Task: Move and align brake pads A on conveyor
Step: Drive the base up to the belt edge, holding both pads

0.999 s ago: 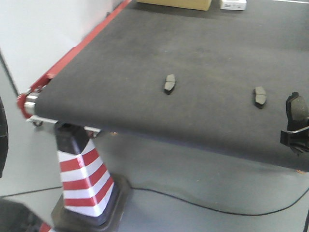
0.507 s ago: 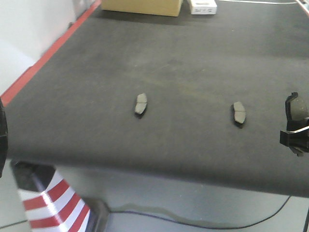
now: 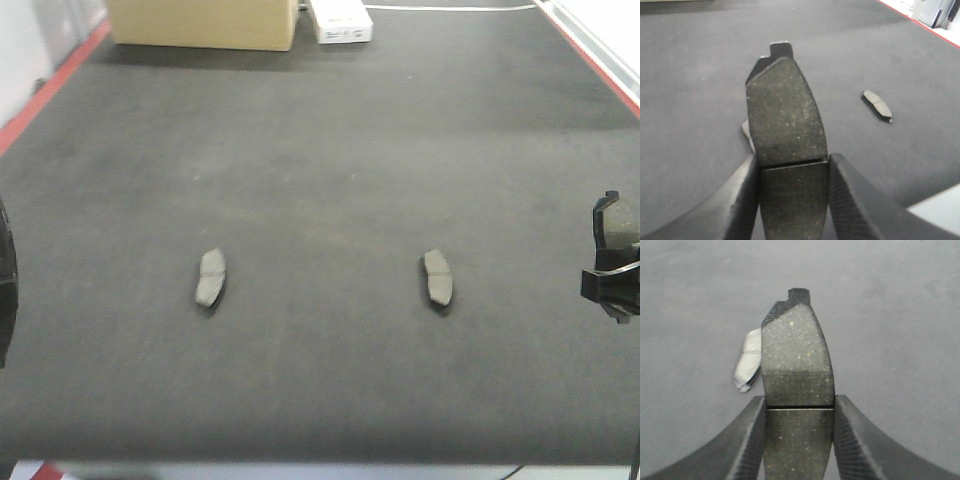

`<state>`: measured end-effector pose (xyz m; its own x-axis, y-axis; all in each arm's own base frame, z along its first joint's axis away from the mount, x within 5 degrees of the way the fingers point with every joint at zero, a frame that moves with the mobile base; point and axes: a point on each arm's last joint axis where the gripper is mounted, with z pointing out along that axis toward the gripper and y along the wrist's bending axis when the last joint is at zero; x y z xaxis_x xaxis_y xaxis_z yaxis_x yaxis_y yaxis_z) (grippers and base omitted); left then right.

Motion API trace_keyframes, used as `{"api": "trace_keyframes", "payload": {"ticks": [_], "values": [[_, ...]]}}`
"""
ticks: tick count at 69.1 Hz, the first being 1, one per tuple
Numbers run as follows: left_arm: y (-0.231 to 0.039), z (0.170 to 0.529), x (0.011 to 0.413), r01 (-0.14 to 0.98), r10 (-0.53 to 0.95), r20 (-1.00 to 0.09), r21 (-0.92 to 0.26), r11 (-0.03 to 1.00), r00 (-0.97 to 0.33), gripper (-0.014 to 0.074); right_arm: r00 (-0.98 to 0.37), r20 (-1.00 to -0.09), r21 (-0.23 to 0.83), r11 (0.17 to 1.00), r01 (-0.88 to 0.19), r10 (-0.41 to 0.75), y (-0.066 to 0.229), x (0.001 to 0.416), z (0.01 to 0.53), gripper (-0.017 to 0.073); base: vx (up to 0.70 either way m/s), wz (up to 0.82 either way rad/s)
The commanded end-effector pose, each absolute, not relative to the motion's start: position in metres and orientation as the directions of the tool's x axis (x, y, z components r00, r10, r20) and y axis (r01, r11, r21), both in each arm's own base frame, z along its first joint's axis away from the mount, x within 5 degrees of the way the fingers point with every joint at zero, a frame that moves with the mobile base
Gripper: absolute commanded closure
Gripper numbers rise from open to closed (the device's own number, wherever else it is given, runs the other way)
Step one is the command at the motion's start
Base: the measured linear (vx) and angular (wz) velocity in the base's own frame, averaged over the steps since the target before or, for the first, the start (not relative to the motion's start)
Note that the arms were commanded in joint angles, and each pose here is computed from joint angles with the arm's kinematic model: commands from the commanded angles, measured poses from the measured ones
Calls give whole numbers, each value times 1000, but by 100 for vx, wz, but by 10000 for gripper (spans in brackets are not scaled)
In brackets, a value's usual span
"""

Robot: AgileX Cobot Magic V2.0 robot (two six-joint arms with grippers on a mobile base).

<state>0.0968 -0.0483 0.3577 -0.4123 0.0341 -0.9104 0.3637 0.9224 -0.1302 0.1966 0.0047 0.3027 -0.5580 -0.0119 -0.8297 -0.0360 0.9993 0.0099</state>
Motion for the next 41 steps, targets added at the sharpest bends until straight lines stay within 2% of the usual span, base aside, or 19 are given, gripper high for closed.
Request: {"api": "trace_keyframes", "payload": {"ticks": [1, 41], "values": [[-50, 373, 98, 388, -11, -947, -142, 911, -320, 416, -442, -897, 0, 999, -33, -15, 4, 199, 323, 473, 23, -20], [-50, 373, 98, 388, -11, -947, -142, 911, -320, 416, -442, -897, 0, 999, -33, -15, 4, 199, 323, 473, 14, -7]]}}
